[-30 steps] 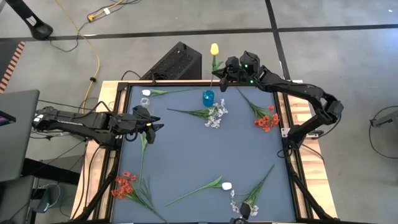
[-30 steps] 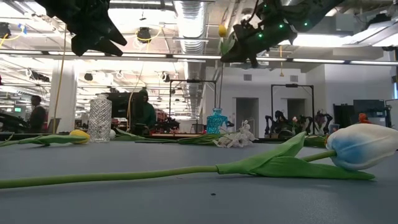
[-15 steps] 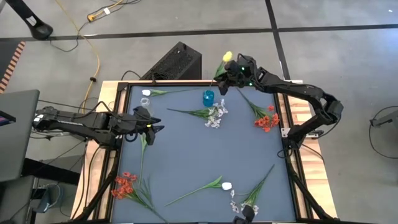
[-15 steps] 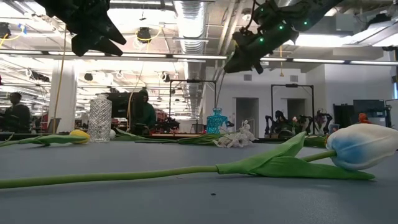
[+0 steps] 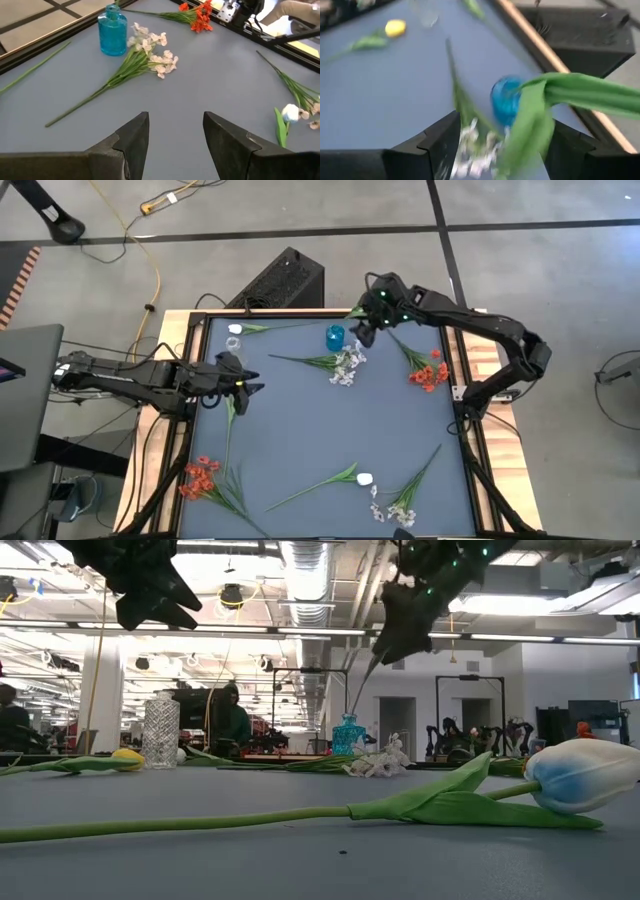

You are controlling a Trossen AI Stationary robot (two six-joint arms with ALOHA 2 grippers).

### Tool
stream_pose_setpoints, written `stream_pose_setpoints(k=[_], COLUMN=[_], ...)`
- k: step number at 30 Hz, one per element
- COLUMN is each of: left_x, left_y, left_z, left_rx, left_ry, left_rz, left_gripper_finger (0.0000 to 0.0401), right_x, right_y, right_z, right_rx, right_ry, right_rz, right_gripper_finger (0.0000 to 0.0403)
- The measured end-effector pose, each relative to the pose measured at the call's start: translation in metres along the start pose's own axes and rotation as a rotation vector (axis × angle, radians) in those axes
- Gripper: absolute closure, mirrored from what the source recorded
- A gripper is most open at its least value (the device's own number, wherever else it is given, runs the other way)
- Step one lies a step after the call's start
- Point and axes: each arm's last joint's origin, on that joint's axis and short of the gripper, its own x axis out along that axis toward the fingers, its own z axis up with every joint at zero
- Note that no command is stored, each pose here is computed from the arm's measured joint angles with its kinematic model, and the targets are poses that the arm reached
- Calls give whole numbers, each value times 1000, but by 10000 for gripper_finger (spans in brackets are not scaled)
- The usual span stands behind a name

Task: Sort flowers into vase by color
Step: Put the right yellow tulip into the blue vase

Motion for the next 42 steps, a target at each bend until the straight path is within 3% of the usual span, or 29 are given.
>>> stream_pose_setpoints(k=[8,14,18,26,30,34,38,42], left_x=[0,0,0,0,0,0,0,0], left_y=[-1,-1,-2,-3,-4,-5,-5,-4], left_z=[0,-1,-1,-2,-2,-3,-3,-3], left_rx=[31,36,36,61,61,76,119,151], left_ry=[14,28,43,62,78,84,80,76], left_rz=[-24,-51,-79,-118,-146,-162,-163,-161], left_gripper_finger=[225,225,225,225,225,225,225,225], right_x=[-36,-49,-47,-39,-46,-54,-60,-70], right_y=[25,43,43,12,0,2,9,13], right_z=[0,-4,0,25,20,18,27,38], right_rx=[-56,-62,-45,158,243,263,245,267], right_ry=[267,377,342,57,127,186,133,67], right_rz=[47,77,58,-40,-56,27,66,32], right_gripper_finger=[132,132,132,132,132,132,132,132])
